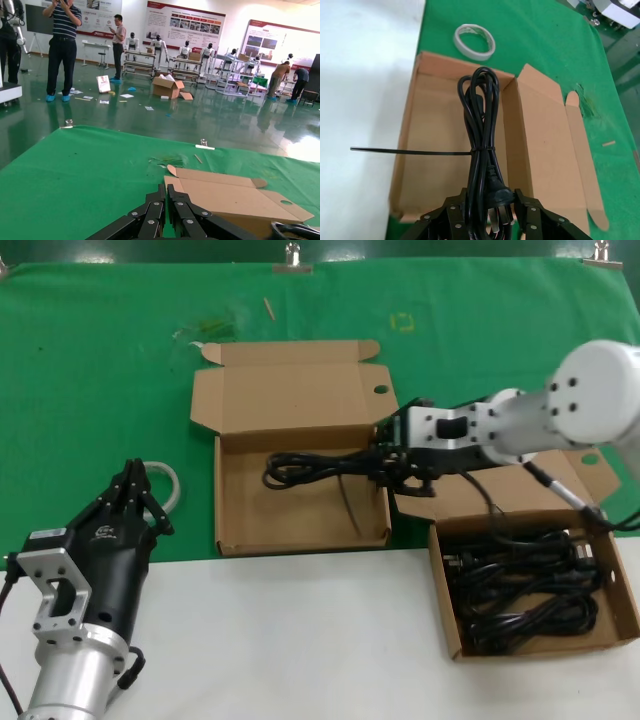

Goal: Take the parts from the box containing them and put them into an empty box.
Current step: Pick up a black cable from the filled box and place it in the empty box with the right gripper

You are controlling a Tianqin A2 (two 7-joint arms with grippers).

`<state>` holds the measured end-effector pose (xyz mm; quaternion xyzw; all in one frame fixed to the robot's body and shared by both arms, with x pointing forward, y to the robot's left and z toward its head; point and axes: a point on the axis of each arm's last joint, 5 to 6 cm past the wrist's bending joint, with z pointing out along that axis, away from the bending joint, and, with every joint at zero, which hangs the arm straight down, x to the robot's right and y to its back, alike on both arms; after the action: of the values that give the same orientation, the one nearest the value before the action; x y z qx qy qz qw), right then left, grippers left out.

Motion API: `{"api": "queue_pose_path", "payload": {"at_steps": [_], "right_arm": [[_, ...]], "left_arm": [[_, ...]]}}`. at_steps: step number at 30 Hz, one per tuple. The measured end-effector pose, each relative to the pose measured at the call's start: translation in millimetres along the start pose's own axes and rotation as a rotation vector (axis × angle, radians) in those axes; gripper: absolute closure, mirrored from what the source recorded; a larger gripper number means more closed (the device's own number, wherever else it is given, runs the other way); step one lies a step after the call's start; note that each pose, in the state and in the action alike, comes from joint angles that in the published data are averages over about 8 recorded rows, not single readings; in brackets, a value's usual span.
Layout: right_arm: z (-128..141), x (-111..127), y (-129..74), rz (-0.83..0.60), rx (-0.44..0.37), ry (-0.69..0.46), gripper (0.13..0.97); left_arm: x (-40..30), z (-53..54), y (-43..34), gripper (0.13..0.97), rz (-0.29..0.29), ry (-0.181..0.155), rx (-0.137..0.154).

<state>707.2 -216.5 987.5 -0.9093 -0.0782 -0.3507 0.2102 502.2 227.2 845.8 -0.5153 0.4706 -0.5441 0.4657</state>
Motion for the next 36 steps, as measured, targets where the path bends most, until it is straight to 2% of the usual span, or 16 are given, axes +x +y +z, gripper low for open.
{"api": "queue_pose_path", "payload": {"at_steps": [8,14,36], "right_arm": [[38,1,-21,0.033,0.026,0.006,0.758],[55,-4,-28,0.042,0.029,0.001,0.758],[69,-25,-20,0.027,-0.014,-0.018,0.758]], "left_arm": [[0.0,0.0,0.0,0.941,0.0,0.0,0.0],[0.0,0.0,0.0,0.941,0.0,0.0,0.0],[0.0,0.0,0.0,0.941,0.0,0.0,0.0]]}}
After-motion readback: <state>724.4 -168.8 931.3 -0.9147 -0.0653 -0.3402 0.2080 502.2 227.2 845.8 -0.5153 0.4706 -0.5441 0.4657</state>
